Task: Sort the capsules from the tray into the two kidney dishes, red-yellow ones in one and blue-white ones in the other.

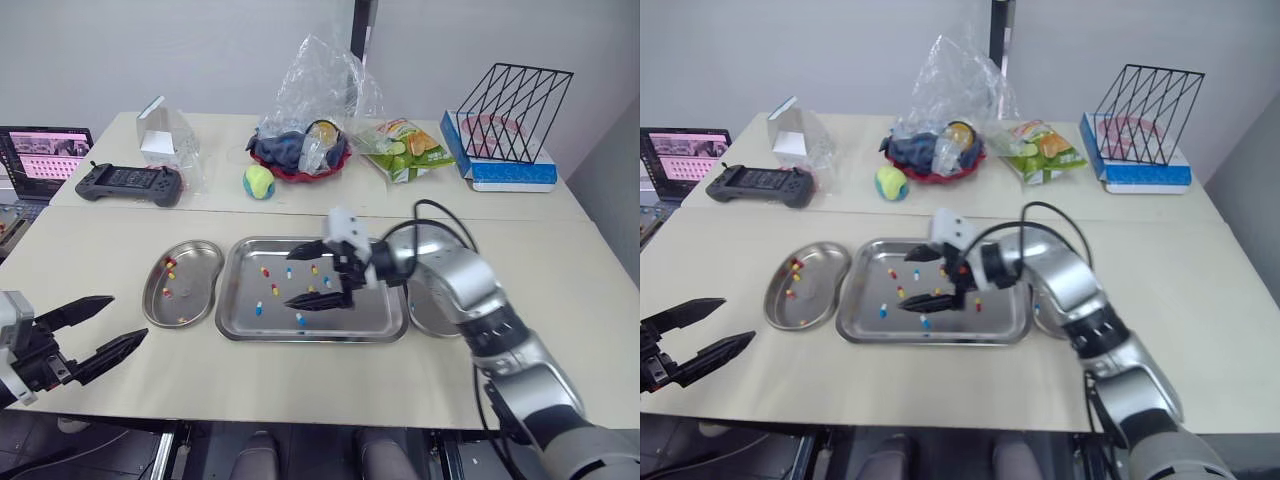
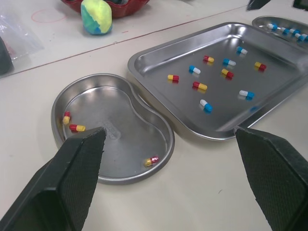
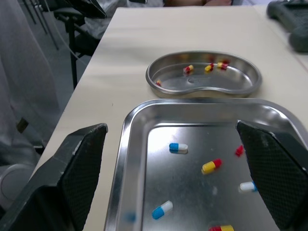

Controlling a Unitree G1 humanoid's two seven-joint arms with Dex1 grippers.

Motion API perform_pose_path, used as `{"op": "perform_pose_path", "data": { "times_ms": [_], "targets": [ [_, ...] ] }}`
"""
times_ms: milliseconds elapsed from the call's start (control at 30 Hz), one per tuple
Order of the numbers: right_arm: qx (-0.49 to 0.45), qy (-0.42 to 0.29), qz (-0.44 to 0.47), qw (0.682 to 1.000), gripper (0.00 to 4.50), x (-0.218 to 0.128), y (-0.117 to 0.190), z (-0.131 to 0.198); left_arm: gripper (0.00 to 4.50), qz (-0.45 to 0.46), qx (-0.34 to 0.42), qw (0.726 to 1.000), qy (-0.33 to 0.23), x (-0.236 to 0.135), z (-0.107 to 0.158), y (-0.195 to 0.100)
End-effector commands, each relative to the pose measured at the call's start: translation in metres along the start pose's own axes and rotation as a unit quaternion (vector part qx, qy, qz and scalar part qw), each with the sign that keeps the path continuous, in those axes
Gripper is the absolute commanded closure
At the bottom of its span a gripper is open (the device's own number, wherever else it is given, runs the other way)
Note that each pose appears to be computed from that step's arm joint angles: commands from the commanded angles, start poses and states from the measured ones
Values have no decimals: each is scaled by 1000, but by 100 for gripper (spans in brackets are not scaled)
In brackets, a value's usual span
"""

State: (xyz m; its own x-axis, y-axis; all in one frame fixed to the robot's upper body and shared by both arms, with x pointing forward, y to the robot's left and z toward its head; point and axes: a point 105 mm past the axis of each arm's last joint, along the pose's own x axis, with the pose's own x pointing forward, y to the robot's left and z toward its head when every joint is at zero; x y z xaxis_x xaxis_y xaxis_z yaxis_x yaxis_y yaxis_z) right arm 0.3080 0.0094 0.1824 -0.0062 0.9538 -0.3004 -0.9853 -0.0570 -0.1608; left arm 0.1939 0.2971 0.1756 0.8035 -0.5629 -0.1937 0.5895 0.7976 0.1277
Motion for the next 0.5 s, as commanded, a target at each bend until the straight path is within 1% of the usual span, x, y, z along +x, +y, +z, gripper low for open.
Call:
{"op": "perform_pose_path", "data": {
  "times_ms": [33, 100, 233, 333, 500],
  "targets": [
    [-20, 23, 5, 1000, 1, 13, -9, 1, 0, 9, 19, 1000, -11, -3, 8, -1],
    [-27, 38, 22, 999, 1, 24, -10, -2, 0, 12, 19, 1000, -11, -3, 8, -1],
    [-32, 43, 42, 998, 1, 50, -12, 0, 0, 16, 19, 1000, -9, -4, 7, -1],
    [-42, 55, 32, 997, 1, 74, -17, -3, 0, 17, 16, 999, -34, 2, 15, -4],
    [-55, 72, 30, 995, 1, 89, -17, -15, 0, 16, 20, 999, -24, 3, 15, -5]
  ]
}}
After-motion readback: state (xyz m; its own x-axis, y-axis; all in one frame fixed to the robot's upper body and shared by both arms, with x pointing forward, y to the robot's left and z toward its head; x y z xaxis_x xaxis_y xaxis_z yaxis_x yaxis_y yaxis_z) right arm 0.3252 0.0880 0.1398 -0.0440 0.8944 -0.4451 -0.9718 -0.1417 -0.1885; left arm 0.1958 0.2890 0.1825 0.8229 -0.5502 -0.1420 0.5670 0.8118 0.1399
